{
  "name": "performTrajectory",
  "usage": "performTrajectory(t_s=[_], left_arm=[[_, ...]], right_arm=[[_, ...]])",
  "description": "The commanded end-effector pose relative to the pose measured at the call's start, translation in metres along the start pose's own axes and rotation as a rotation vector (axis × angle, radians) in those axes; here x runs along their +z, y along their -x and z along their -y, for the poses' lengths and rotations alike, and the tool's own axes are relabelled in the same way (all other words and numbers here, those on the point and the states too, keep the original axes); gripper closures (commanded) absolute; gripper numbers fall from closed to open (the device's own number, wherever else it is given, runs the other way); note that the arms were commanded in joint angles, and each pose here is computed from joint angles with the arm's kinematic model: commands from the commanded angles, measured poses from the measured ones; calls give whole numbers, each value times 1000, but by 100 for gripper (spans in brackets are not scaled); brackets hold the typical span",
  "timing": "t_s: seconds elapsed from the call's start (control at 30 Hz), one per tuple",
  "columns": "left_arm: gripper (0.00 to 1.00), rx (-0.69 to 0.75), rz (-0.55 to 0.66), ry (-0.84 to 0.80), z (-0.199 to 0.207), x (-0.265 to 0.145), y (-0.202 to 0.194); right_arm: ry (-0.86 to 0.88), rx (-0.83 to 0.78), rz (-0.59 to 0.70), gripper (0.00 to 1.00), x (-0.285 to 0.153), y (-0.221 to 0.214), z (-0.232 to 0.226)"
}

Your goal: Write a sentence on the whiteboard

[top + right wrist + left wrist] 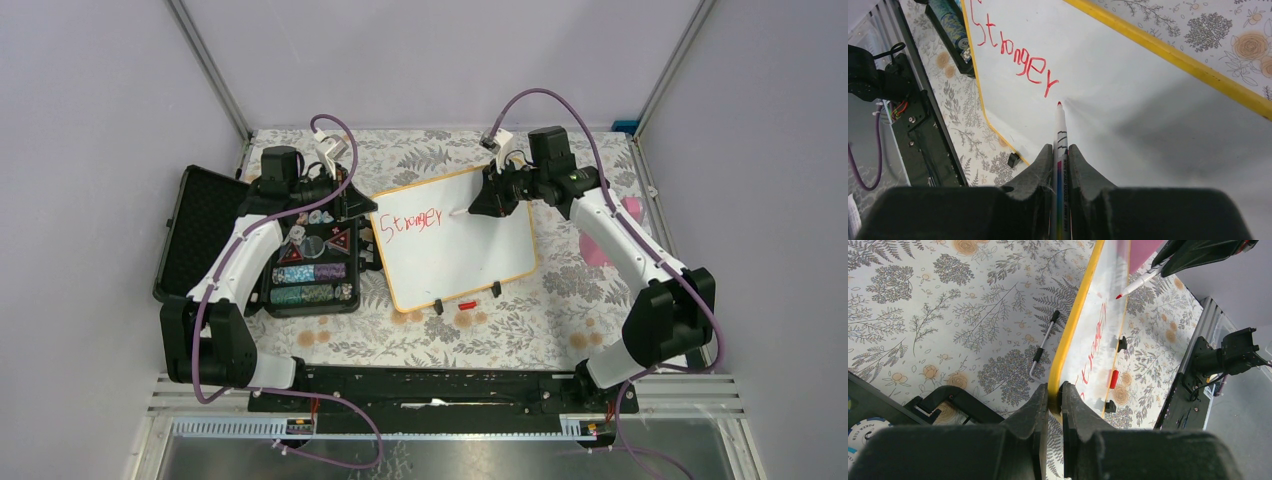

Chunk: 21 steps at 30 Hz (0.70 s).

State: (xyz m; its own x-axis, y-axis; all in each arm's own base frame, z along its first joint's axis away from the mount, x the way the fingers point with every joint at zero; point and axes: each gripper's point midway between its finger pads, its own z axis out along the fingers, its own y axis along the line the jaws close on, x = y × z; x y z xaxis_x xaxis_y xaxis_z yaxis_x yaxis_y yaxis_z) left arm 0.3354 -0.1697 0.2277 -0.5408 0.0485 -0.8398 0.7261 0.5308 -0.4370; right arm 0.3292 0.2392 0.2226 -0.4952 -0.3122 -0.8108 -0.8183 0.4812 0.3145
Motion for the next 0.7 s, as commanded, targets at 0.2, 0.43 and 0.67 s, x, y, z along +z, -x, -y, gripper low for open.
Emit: performTrajectory(t_s=[0.2,0.43,0.67], left_arm=[[100,43,-33,10,2,4,-12],[100,45,-34,11,1,4,-12],[100,46,-34,10,2,4,-12]], right_arm=[[9,-50,46,100,-2,22,-5],[3,-56,48,100,-4,23,-5],[-2,-56,44,100,-3,21,-2]])
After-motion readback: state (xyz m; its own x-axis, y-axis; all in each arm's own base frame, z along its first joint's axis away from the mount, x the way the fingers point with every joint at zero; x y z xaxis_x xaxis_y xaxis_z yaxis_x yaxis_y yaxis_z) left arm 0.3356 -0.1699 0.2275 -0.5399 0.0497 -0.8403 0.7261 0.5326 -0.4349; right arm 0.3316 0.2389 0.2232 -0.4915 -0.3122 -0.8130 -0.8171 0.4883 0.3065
